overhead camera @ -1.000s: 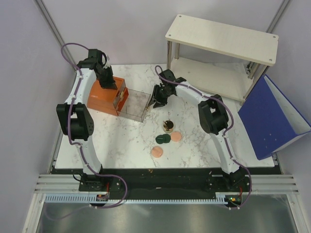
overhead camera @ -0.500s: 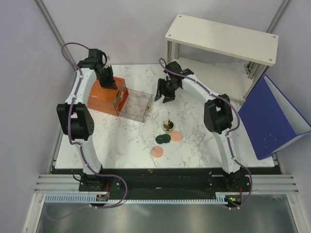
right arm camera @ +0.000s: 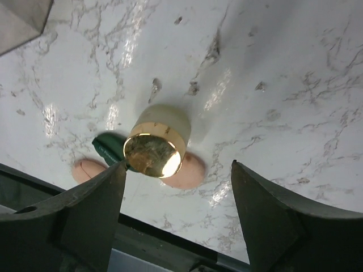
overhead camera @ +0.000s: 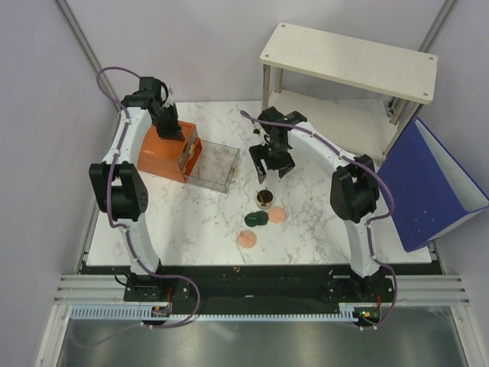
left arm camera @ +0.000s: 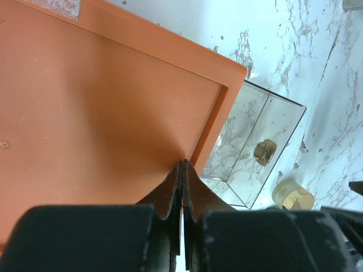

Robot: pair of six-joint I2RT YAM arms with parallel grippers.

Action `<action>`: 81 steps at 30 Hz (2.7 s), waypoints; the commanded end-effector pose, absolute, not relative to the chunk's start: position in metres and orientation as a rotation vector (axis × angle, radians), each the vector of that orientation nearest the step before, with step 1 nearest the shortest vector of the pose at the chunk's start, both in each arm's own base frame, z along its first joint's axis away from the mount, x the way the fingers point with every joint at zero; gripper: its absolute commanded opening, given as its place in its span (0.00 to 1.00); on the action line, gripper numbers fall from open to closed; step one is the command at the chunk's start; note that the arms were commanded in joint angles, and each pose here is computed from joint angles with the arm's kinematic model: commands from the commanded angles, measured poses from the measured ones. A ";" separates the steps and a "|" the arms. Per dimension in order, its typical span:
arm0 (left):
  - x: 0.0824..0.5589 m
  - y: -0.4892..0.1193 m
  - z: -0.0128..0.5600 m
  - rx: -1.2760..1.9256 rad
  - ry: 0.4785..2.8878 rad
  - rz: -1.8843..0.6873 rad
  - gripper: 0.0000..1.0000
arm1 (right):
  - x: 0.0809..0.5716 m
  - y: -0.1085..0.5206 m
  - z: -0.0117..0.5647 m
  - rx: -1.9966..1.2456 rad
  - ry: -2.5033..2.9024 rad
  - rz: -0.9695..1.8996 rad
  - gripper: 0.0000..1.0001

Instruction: Organize the makeup

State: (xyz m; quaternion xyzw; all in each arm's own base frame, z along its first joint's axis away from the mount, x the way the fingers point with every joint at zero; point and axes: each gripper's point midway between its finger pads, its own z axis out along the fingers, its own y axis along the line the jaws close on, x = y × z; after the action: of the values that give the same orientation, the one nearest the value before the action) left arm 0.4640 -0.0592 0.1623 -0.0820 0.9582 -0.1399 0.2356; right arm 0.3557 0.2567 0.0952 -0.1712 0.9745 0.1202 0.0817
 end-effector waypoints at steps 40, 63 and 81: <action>0.413 -0.087 0.123 -0.115 2.730 -0.554 0.03 | 0.394 0.375 0.181 -0.334 2.428 0.720 0.00; 0.428 -0.092 0.122 -0.130 2.717 -0.590 0.03 | 0.426 0.472 0.111 -0.286 2.479 0.949 0.43; 0.432 -0.092 0.129 -0.117 2.698 -0.588 0.03 | 0.449 0.426 0.209 -0.193 2.303 0.931 0.78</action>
State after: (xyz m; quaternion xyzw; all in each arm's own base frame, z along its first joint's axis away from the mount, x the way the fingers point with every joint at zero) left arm 0.4702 -0.0645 0.1641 -0.0544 0.9385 -0.1762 0.2918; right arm 0.4354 0.4515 0.1069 -0.0855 0.9121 0.3256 0.2338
